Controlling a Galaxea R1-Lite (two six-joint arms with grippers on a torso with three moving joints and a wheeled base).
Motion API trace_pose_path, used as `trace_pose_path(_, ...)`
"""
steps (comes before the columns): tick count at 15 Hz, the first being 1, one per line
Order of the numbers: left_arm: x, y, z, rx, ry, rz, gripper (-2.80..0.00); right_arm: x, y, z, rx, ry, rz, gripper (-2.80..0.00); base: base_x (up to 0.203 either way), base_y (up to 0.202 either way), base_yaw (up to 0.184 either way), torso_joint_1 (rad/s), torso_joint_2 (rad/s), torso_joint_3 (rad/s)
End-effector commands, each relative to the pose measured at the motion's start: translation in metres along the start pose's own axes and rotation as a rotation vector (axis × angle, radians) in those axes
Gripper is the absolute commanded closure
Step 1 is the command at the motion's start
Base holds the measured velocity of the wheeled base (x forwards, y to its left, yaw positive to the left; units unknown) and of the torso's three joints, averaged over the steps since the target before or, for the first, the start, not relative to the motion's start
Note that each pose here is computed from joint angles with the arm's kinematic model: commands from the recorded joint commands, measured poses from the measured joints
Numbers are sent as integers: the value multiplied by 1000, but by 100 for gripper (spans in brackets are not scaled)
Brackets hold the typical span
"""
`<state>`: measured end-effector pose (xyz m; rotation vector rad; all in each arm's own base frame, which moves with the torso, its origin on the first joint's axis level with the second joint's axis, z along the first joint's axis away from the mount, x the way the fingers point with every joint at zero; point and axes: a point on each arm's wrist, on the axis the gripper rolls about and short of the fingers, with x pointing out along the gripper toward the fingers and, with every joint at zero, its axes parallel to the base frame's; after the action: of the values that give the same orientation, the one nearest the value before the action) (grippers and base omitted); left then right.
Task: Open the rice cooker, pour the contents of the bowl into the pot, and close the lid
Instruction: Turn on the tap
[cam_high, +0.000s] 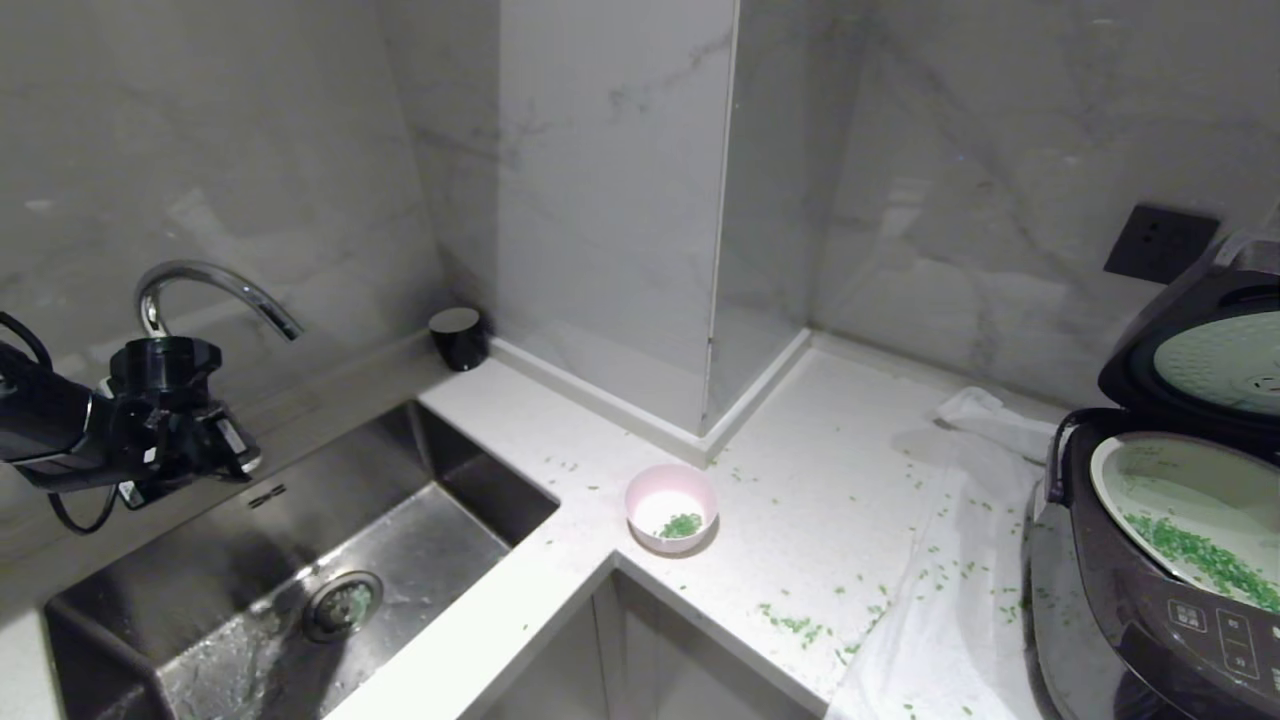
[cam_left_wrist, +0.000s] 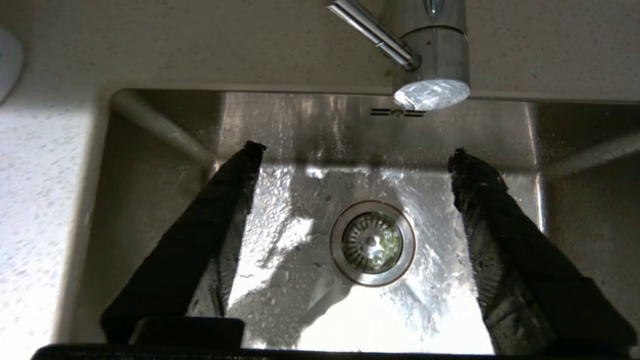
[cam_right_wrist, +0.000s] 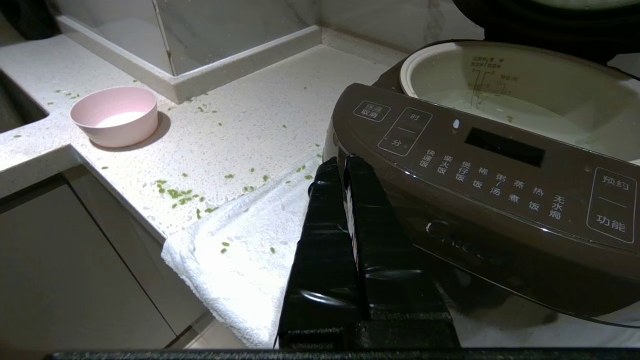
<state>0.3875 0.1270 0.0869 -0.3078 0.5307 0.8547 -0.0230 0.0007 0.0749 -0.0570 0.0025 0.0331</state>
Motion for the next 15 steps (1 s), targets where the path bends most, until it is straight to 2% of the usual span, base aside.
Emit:
trace_pose_path(1,17,-6,-6,2,6,16,-280,0,0,0,-1,3,1,0,0,0,0,0,0,0)
trace_pose_path(5,31,-14,6,-27,-33,4,-280,0,0,0,0,3,1,0,0,0,0,0,0,0)
trace_pose_path(8,39,-8,24,-85,-77,6,-280,0,0,0,-1,3,1,0,0,0,0,0,0,0)
trace_pose_path(12,49,6,24,-120,-62,37,-280,0,0,0,0,3,1,0,0,0,0,0,0,0)
trace_pose_path(15,58,8,16,-132,-43,49,-280,0,0,0,-1,3,1,0,0,0,0,0,0,0)
